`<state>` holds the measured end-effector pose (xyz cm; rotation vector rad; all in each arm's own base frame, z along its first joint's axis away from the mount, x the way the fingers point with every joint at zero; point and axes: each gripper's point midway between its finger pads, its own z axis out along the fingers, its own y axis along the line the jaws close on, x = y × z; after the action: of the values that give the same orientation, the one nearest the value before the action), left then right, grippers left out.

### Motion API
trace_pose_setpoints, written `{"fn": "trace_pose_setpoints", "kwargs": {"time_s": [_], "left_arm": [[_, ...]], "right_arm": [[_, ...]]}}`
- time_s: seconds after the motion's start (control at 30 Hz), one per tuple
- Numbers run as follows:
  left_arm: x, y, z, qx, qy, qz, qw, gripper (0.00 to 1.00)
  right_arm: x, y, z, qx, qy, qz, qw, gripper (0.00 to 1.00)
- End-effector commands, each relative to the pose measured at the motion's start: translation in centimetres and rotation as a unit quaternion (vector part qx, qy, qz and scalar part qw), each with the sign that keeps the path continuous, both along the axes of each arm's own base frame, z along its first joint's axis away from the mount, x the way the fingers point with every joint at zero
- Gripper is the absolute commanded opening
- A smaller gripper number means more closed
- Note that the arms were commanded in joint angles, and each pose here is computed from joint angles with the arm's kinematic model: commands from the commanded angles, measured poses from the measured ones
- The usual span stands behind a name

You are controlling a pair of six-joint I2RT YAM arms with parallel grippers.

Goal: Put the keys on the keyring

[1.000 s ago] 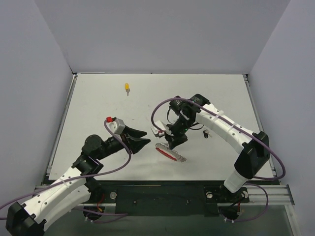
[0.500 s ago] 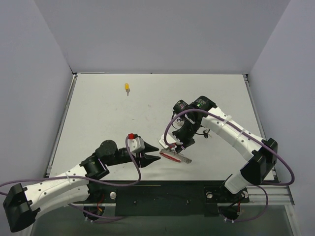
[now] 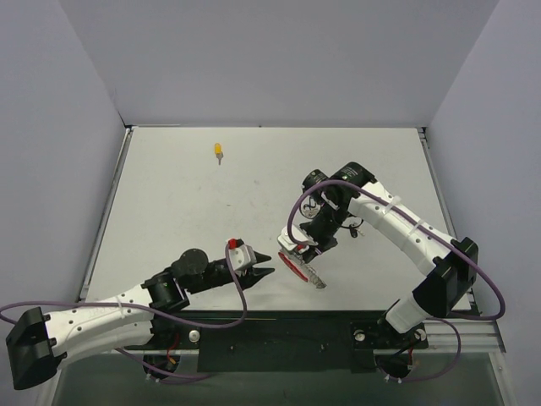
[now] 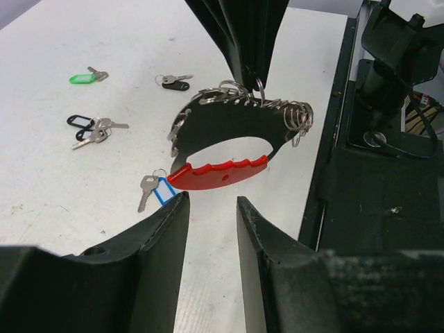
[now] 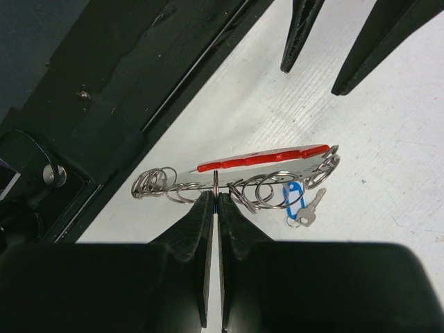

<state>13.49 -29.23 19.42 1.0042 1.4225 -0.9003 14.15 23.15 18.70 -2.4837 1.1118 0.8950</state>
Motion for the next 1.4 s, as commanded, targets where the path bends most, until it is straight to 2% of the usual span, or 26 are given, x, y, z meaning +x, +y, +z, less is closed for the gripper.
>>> {"fn": "trace_pose_setpoints", "kwargs": {"time_s": [0.0, 0.2, 0.53, 0.7, 1.37], "left_arm": [[-0.5, -0.9, 2.8, -0.059, -0.02, -0.011, 0.998, 0.43], [-1.7, -2.7, 3.9, -0.101, -0.005, -0.036, 0.994, 0.41], [-1.6, -6.0, 3.1, -0.096, 0.007, -0.031, 0.995, 0.3], [-0.9, -6.1, 3.3, -0.106, 0.0, -0.007, 0.994, 0.3], [-1.0, -7.0, 4.5, -0.129, -0.009, 0.0, 0.992, 0.29]], "right_arm": [[-2.3, -0.9, 0.9, 0.008, 0.048, 0.008, 0.999, 0.0], [-2.5, -0.7, 0.8, 0.008, 0.058, 0.008, 0.998, 0.0], [-2.9, -0.4, 0.8, 0.013, 0.079, 0.001, 0.997, 0.0], [-2.9, -0.3, 0.8, 0.014, 0.087, -0.002, 0.996, 0.0], [-2.8, -0.1, 0.6, 0.015, 0.107, -0.015, 0.994, 0.0]]}}
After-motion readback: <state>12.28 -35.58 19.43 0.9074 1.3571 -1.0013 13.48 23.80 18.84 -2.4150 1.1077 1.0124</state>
